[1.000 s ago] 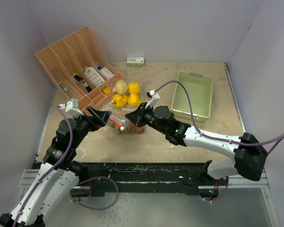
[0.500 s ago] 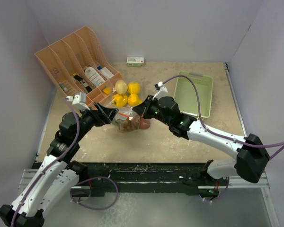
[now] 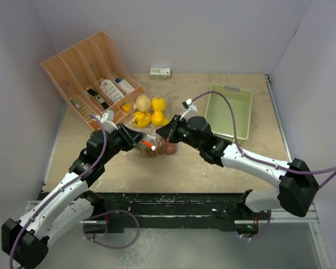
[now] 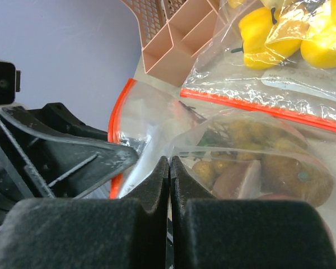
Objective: Open the zip-top bag and remove the fake food
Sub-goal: Pick up the zipper food storage bag at the center of the board.
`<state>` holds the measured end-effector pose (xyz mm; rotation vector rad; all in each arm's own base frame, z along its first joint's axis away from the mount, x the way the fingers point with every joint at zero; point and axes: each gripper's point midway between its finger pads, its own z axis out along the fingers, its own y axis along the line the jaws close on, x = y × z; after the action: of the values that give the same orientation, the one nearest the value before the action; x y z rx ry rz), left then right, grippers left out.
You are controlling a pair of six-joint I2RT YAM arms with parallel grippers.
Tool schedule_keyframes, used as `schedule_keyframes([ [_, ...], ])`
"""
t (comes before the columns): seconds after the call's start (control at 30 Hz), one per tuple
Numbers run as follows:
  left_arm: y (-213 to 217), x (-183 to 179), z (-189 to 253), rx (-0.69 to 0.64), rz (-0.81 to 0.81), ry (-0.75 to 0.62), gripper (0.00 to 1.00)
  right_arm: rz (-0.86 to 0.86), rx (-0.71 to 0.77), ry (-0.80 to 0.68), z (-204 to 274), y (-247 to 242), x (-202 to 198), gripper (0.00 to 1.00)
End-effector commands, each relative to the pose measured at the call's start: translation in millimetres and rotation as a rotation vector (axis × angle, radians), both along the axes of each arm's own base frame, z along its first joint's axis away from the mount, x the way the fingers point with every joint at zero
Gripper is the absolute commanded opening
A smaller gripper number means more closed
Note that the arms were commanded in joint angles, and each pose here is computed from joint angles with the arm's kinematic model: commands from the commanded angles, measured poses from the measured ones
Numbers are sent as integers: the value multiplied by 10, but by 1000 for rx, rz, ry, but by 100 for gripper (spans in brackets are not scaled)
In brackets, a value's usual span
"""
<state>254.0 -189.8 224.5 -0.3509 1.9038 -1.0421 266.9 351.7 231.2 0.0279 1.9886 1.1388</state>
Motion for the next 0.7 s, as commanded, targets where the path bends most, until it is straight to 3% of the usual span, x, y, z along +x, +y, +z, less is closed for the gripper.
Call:
schedule_keyframes([
  [0.0, -65, 46, 141, -81, 16, -14, 17, -9, 45, -55, 173, -11, 12, 0],
  [0.07, -72, 44, 176, -88, 16, -10, 0, -16, 34, -60, 149, -43, 10, 8],
  [0.27, -27, 81, 378, -86, 51, -8, 0, -30, -27, -244, 421, -256, -66, 46],
  [0.47, 42, 151, 561, -20, 103, 61, 0, -57, -51, -520, 755, -695, -279, 76],
  [0.67, -40, 180, 599, -72, 121, 195, 0, 158, -221, -712, 578, -572, -550, 90],
])
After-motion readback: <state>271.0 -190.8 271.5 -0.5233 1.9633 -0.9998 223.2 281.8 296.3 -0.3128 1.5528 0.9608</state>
